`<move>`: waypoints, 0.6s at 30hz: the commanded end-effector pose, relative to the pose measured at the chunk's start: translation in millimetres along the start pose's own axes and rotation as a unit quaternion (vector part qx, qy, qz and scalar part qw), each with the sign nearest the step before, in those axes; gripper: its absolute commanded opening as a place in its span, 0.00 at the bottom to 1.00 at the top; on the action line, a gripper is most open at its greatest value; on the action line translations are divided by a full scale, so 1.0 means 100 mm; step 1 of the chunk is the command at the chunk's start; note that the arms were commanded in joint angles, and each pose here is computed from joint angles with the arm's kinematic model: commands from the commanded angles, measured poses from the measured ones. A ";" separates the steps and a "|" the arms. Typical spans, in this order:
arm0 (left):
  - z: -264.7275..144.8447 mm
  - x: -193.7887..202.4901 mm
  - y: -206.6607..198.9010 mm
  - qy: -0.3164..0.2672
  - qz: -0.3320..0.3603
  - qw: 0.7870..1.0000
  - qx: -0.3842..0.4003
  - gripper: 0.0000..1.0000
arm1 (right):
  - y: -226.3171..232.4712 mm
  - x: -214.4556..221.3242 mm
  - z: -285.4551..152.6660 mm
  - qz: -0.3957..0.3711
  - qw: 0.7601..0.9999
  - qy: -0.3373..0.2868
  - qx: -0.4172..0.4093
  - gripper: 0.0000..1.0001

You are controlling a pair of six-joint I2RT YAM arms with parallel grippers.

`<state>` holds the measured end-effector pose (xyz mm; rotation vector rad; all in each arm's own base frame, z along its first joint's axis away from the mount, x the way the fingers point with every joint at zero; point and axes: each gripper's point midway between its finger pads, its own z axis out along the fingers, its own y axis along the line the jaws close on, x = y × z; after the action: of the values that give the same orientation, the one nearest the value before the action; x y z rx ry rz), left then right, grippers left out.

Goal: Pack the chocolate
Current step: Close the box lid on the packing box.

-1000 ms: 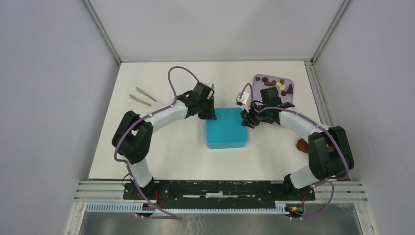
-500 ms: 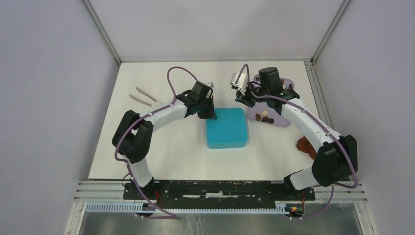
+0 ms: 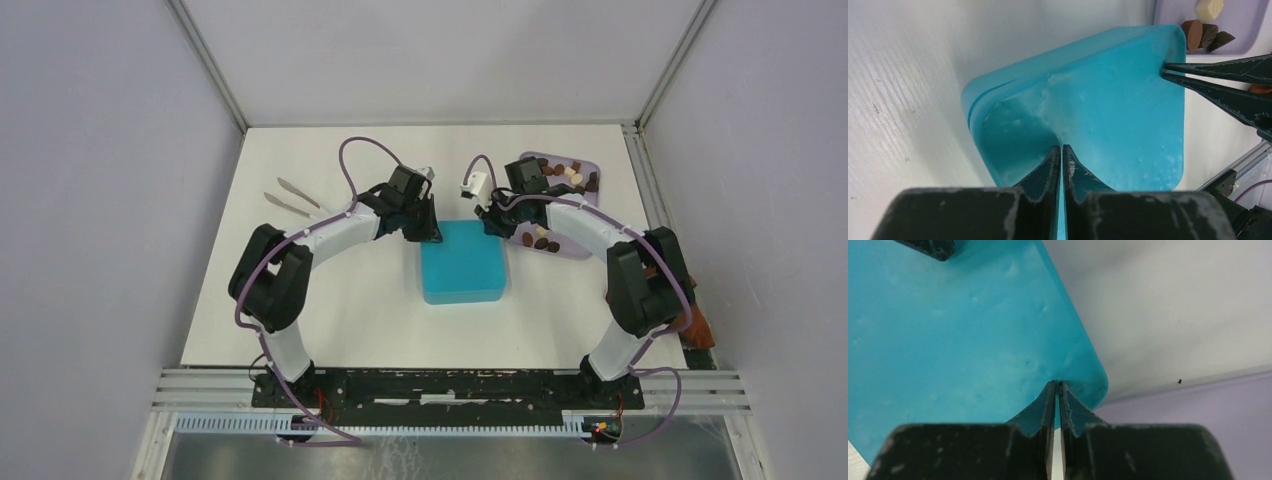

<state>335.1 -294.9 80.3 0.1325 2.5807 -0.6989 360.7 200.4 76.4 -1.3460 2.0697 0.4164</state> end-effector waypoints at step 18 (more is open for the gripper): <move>-0.79 -0.99 -0.05 -0.140 0.104 0.983 0.058 0.67 | 1.55 0.10 -1.02 -0.309 0.901 -0.262 -0.154 0.58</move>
<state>359.7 -265.7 163.4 0.2202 2.3483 -0.6945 210.8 198.1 156.7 -1.6153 1.3487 0.7201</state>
